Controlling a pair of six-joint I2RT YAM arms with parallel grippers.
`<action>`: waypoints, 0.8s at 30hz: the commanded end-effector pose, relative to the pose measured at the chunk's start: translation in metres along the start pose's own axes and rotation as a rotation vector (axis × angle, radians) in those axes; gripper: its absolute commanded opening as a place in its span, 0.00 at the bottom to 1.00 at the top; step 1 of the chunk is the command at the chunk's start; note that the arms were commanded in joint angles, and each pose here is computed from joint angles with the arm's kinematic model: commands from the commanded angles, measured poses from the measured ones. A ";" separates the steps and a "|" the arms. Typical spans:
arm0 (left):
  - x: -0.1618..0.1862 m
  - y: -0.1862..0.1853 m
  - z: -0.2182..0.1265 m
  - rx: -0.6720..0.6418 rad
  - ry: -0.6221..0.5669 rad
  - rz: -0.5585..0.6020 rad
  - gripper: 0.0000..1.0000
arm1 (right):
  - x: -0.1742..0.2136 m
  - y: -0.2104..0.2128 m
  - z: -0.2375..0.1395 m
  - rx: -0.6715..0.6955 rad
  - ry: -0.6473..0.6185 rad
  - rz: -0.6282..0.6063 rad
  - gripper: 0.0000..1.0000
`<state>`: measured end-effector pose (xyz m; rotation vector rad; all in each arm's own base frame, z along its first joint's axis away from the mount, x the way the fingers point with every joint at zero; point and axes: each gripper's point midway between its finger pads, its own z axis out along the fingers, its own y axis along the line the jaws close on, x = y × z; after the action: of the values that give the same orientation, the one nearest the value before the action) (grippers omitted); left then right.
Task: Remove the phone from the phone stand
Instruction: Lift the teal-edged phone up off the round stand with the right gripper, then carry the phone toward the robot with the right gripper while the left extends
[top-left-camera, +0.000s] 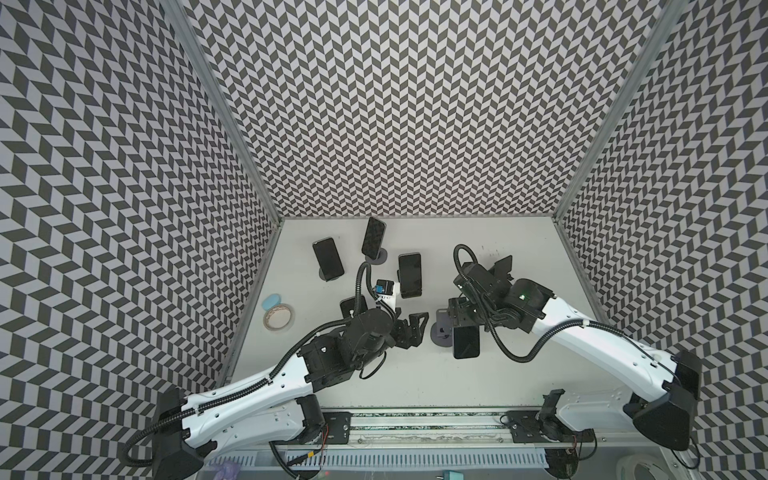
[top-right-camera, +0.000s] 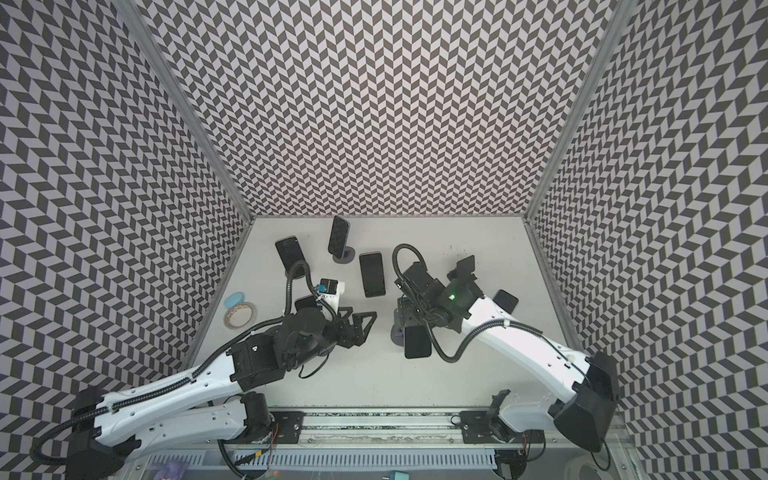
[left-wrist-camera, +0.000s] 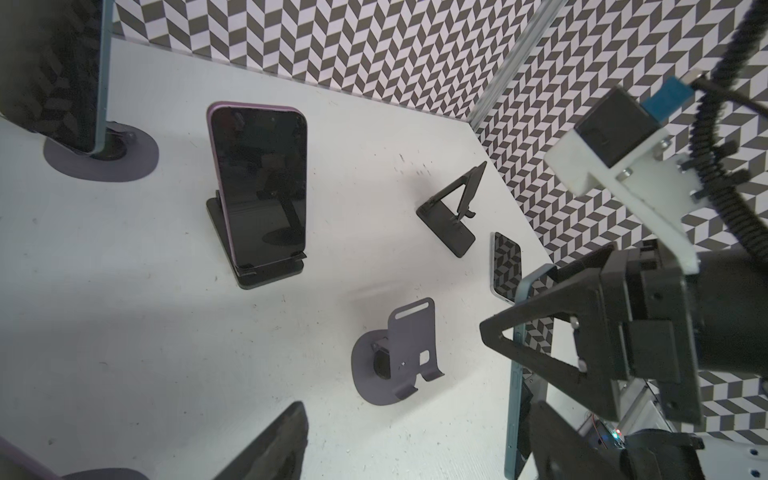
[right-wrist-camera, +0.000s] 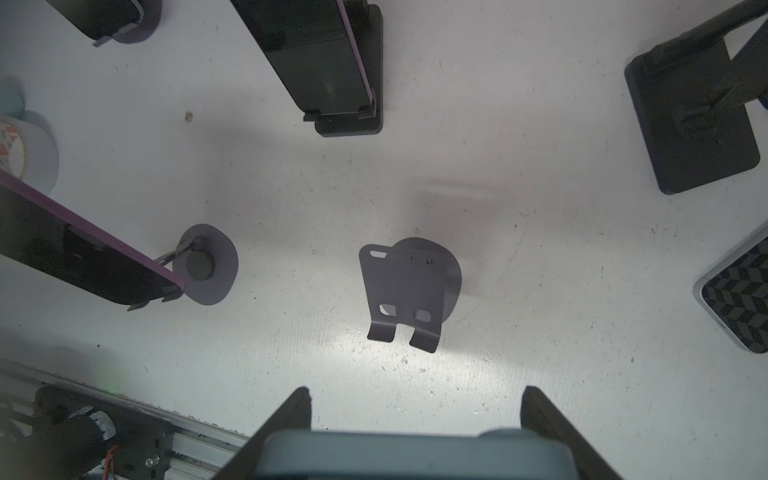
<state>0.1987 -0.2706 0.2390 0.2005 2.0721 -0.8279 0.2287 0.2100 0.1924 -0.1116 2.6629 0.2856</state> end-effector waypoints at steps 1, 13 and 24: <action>-0.009 -0.011 0.003 0.010 -0.052 -0.052 0.84 | 0.000 -0.004 -0.014 -0.035 -0.038 0.043 0.46; 0.010 -0.043 0.026 0.065 0.020 -0.018 0.83 | 0.035 -0.037 -0.020 -0.029 -0.036 0.137 0.47; 0.044 -0.071 0.040 0.114 0.120 0.024 0.83 | 0.058 -0.060 -0.009 0.003 -0.039 0.197 0.47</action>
<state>0.1717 -0.3444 0.2103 0.3560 2.1474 -0.8791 0.1741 0.1466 0.1585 0.0886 2.6823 0.3076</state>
